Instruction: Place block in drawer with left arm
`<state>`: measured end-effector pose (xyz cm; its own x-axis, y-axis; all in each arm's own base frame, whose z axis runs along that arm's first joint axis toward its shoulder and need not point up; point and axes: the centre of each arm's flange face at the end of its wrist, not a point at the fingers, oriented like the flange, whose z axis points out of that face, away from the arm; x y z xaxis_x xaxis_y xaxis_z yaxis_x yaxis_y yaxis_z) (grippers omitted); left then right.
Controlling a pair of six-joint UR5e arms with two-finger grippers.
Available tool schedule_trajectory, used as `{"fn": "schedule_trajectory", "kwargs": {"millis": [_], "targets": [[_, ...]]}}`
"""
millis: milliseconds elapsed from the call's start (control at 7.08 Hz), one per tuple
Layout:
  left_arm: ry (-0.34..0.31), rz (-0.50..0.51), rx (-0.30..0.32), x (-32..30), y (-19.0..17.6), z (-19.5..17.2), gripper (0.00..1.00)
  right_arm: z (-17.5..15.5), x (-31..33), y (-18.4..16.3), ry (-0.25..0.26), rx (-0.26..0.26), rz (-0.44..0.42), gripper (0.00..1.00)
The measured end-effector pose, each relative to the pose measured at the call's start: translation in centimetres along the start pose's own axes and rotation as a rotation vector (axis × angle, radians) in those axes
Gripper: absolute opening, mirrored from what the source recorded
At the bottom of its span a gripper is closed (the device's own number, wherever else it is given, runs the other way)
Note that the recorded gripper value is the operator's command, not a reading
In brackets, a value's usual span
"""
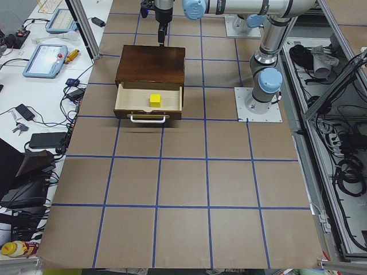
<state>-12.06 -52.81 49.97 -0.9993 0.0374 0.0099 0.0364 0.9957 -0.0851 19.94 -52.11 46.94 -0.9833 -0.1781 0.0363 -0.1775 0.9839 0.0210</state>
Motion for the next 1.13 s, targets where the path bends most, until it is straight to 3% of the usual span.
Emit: {"fn": "schedule_trajectory", "kwargs": {"millis": [1129], "targets": [[0.001, -0.027, 0.002, 1.58, 0.52, -0.01, 1.00, 0.00, 0.01, 0.00, 0.001, 0.000, -0.001, 1.00]]}}
